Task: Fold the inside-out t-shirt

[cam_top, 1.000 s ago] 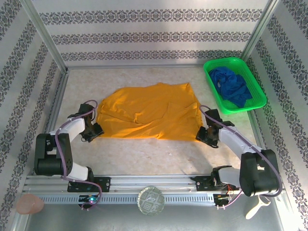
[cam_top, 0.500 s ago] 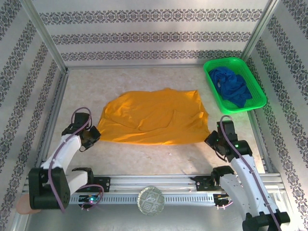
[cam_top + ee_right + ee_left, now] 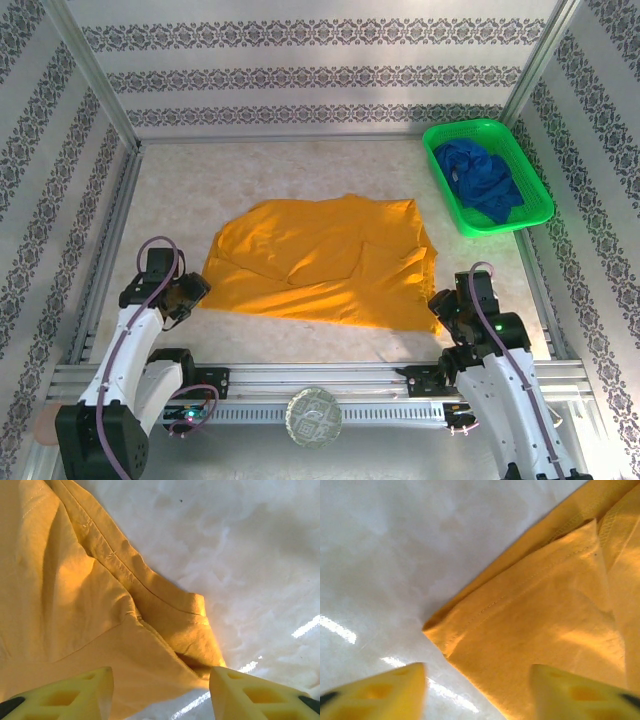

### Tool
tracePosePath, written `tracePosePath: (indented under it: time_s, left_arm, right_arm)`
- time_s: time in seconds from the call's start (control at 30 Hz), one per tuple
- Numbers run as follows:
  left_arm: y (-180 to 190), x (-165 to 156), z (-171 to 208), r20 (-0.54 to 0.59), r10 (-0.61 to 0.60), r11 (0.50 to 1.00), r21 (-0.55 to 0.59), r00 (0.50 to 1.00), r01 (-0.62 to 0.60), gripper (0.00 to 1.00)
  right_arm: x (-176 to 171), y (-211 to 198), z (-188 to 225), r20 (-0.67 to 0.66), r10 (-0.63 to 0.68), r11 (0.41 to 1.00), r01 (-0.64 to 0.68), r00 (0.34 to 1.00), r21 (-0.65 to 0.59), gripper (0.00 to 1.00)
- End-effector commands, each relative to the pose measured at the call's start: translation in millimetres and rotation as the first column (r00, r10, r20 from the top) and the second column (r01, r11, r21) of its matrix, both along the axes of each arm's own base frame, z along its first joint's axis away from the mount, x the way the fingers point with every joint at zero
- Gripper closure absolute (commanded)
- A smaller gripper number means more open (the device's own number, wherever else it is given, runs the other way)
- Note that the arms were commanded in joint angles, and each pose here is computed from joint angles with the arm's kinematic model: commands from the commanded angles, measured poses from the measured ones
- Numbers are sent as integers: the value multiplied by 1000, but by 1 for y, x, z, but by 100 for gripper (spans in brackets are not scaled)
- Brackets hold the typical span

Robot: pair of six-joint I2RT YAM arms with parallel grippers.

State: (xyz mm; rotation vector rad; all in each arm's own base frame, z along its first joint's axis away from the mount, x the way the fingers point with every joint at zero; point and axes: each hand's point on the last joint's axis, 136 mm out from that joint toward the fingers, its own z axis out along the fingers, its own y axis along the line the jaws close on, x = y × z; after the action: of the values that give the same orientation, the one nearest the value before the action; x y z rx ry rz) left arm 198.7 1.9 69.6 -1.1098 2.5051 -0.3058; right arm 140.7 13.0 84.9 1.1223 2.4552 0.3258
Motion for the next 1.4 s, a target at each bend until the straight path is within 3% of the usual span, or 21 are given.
tracePosePath:
  time_s: [0.0, 0.2, 0.3, 0.43, 0.57, 0.77, 1.17, 1.23, 1.37]
  left_arm:
    - [7, 17, 35, 58, -39, 998, 55, 998, 36, 22]
    - [7, 91, 58, 71, -192, 977, 106, 979, 184, 25]
    - [6, 133, 47, -3, -286, 952, 110, 958, 285, 38]
    - [6, 178, 28, -100, -387, 909, 123, 917, 397, 50]
    - [-4, 208, 14, -157, -474, 860, 127, 866, 494, 51]
    - [-20, 222, -2, -221, -535, 807, 151, 815, 571, 51]
    - [-18, 221, -32, -294, -512, 809, 149, 807, 568, 64]
    - [-18, 222, -37, -303, -511, 809, 148, 805, 569, 72]
    - [-17, 227, -38, -296, -497, 817, 156, 816, 555, 100]
  right_arm:
    - [6, -4, 24, 40, 33, 999, -31, 999, -41, 45]
    - [73, 31, 52, 142, 264, 964, -265, 954, -11, 45]
    - [114, 49, 54, 162, 343, 937, -350, 925, 19, 46]
    - [164, 65, 47, 141, 395, 916, -401, 908, 15, 47]
    - [203, 70, 26, 105, 396, 917, -398, 912, -3, 49]
    - [232, 67, -13, 17, 359, 933, -359, 933, -12, 50]
    - [234, 57, -59, -83, 232, 973, -230, 969, 36, 51]
    - [231, 55, -65, -103, 210, 977, -206, 972, 45, 51]
    - [225, 49, -70, -141, 159, 987, -156, 977, 32, 51]
